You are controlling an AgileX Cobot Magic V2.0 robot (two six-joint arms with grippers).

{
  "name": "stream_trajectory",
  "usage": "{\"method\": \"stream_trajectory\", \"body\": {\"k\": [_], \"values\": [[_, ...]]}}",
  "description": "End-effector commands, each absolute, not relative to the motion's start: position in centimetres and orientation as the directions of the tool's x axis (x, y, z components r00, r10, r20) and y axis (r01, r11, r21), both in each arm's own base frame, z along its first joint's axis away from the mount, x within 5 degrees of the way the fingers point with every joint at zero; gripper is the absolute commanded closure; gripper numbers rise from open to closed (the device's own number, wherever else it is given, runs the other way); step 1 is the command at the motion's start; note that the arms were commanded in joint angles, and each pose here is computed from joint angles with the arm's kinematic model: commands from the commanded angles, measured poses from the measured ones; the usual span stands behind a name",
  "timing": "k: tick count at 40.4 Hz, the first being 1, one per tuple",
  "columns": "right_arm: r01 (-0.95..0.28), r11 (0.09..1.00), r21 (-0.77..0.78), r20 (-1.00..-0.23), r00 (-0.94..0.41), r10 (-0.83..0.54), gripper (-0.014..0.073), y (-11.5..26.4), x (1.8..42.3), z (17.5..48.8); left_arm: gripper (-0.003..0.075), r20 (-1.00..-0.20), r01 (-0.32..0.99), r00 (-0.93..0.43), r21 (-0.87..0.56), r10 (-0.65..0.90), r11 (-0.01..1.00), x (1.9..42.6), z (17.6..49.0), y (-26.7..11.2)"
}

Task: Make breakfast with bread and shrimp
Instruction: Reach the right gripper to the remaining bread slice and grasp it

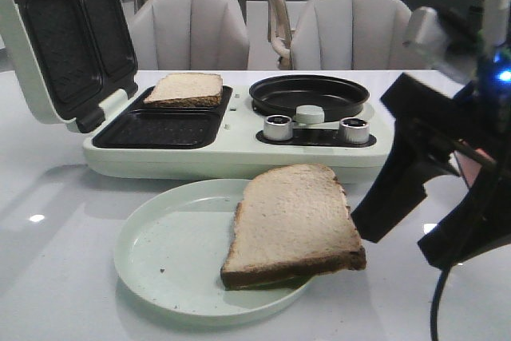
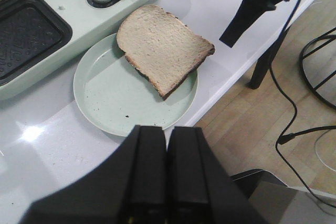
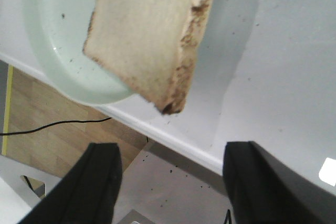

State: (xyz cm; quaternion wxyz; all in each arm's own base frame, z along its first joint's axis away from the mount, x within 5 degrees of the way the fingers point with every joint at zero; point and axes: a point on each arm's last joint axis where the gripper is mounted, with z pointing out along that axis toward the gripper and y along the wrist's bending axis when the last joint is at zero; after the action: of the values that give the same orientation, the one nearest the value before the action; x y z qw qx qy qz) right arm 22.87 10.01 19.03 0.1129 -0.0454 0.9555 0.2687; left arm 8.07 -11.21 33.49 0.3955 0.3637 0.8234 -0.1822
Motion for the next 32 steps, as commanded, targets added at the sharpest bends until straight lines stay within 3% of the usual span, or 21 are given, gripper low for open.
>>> {"method": "stream_trajectory", "body": {"k": [1,19,32], "values": [[-0.146,0.837,0.528,-0.273,-0.962,0.005,0.0068,10.5,24.6,19.6,0.0621,-0.842,0.752,-0.365,-0.015,0.398,0.659,8.2,34.9,-11.4],[-0.151,0.788,0.597,-0.307,-0.95,0.05,0.0088,12.2,29.4,18.9,0.062,-0.842,0.752,-0.365,-0.015,0.398,0.659,8.2,34.9,-11.4],[-0.147,0.797,0.586,-0.318,-0.946,0.059,0.0384,12.2,29.9,18.7,0.0621,-0.842,0.752,-0.365,-0.015,0.398,0.659,8.2,34.9,-11.4]]}}
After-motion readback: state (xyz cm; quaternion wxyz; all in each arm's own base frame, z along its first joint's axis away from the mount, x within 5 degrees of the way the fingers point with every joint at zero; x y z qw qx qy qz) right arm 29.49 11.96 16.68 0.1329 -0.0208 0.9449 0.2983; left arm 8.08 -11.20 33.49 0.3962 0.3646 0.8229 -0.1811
